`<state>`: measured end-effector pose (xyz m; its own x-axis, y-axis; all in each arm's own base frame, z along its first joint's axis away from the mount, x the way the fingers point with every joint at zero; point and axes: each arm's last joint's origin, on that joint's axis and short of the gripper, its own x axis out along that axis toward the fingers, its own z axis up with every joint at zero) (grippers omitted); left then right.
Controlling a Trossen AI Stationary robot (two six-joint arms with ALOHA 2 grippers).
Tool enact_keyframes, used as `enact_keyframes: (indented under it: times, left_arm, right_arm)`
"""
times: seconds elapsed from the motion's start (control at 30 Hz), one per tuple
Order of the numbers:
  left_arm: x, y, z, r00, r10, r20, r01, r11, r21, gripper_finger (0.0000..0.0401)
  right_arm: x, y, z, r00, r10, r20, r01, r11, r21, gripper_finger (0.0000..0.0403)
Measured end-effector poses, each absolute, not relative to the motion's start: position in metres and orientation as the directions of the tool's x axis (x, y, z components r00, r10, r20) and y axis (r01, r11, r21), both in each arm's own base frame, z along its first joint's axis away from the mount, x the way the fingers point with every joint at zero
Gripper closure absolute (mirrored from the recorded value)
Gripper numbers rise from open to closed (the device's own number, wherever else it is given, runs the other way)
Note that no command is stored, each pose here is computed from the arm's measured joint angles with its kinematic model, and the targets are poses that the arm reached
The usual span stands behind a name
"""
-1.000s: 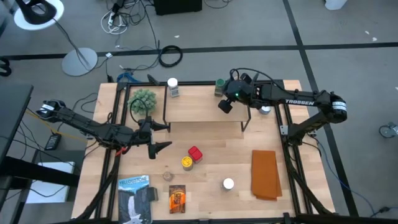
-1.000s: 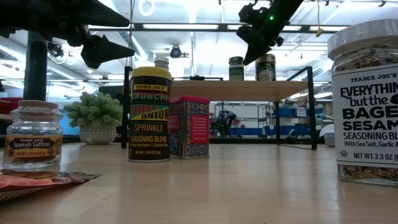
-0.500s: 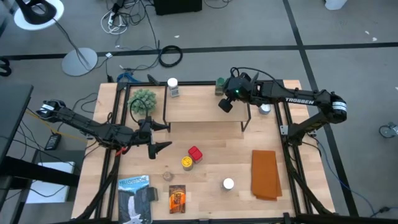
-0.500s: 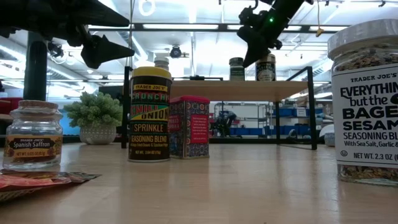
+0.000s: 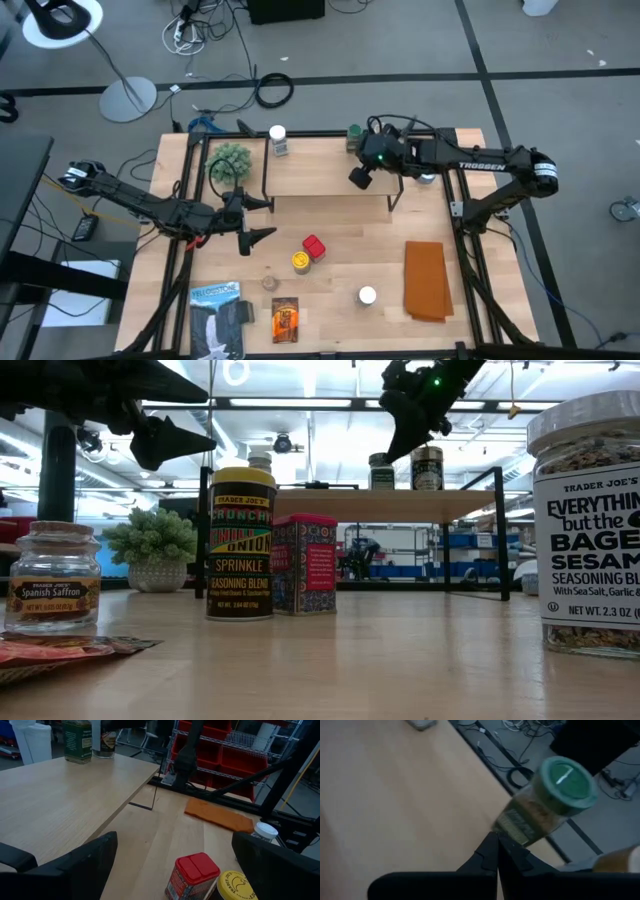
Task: Shelf spices
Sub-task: Put the yellow seasoning bottle onto the shelf
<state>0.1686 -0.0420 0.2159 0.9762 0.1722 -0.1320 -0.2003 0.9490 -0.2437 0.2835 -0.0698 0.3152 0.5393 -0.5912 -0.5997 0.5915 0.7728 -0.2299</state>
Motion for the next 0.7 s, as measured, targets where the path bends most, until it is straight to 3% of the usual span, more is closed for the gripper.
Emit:
enact_keyframes:
  times: [0.5,0.7]
  left_arm:
    - [0.169,-0.042,0.216,0.976,0.172,-0.130,-0.200,0.949,-0.244,0.0002]
    - [0.169,-0.042,0.216,0.976,0.172,-0.130,-0.200,0.949,-0.244,0.0002]
  right_arm:
    - [0.233,0.013,0.344,0.667,-0.423,-0.613,0.525,0.851,-0.017,0.0403]
    - [0.206,0.051,0.337,0.701,-0.411,-0.583,0.520,0.854,0.024,0.0403]
